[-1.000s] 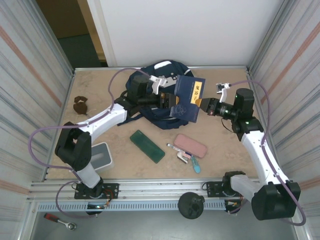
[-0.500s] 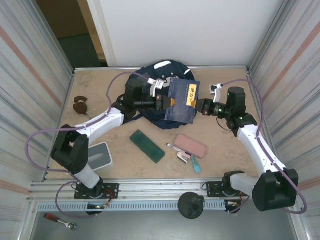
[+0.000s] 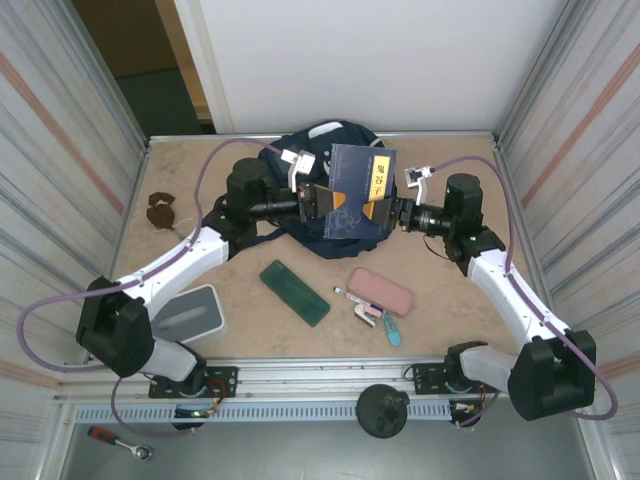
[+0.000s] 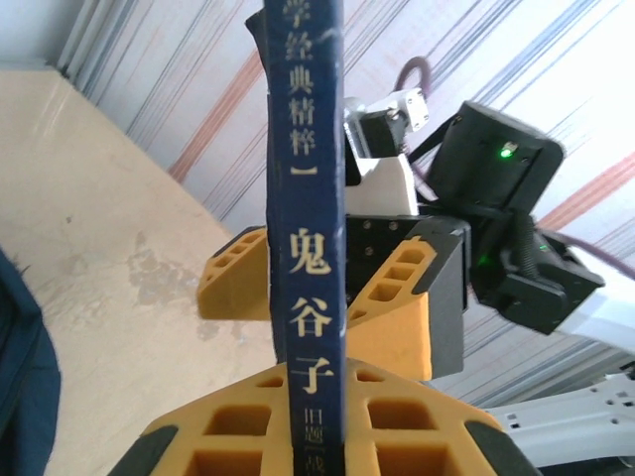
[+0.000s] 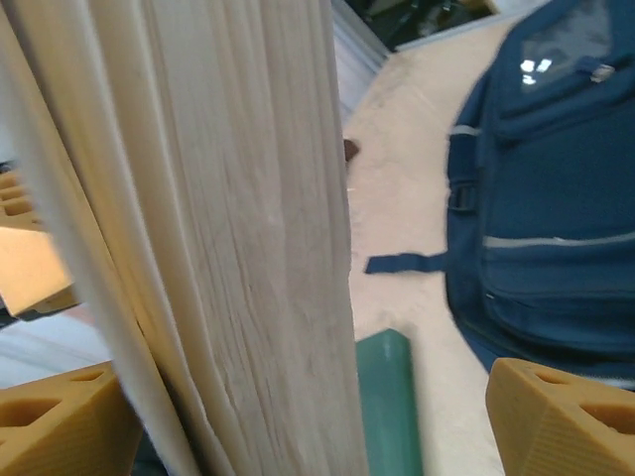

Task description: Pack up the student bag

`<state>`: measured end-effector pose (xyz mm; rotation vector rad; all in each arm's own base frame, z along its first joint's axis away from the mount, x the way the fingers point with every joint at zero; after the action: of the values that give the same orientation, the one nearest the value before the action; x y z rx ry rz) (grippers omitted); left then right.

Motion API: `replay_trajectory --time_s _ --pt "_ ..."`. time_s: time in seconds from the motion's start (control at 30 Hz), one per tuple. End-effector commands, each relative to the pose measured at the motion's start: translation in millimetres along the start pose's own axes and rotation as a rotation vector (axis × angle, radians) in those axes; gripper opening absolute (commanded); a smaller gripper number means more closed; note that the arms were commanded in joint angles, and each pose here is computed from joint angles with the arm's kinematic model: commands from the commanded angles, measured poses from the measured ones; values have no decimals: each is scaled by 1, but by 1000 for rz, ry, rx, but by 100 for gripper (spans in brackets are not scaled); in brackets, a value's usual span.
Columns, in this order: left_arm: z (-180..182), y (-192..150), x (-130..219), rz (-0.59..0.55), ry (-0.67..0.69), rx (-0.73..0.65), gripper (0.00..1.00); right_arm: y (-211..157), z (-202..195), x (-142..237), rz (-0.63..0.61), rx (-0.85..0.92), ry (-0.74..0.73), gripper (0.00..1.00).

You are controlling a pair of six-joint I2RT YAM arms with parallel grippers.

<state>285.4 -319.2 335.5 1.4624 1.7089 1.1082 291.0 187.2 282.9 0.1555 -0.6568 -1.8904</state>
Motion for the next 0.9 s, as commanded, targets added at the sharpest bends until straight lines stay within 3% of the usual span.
replay_trajectory --time_s 0.0,0.03,0.17,0.23,0.27,0.33,0.53,0.67,0.87 --pt "-27 23 11 -71 -96 -49 0 0 36 -1 10 59 165 81" --pt "-26 22 11 -75 -95 -40 0 2 41 -1 4 57 187 74" --pt "-12 18 13 -82 -48 -9 0 12 52 1 -34 28 221 28" --pt "-2 13 12 -76 -10 9 4 16 52 2 -54 11 212 12" --pt "5 9 12 -68 18 20 7 17 51 2 -63 0 204 8" --pt "18 1 11 -43 77 33 14 20 45 4 -76 -28 171 5" --pt "73 -35 24 125 414 -39 53 36 -3 31 -158 -162 -80 0" --pt "116 -66 35 340 639 -167 61 42 -48 63 -235 -306 -263 0" --pt "152 -96 21 644 727 -420 68 34 -86 84 -254 -413 -351 0"
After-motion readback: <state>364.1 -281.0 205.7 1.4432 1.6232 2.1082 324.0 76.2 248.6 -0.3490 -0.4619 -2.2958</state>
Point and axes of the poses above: each hand's point on the last joint's axis, 136 mm out from that joint toward the fingers, its own x axis back along the fingers, its own z axis along the line the jaws close on, y = z × x, the point moved 2 cm from there along x, back along the fingers, and after that the axes turned 12 degrees about -x, right-handed, at the moved point
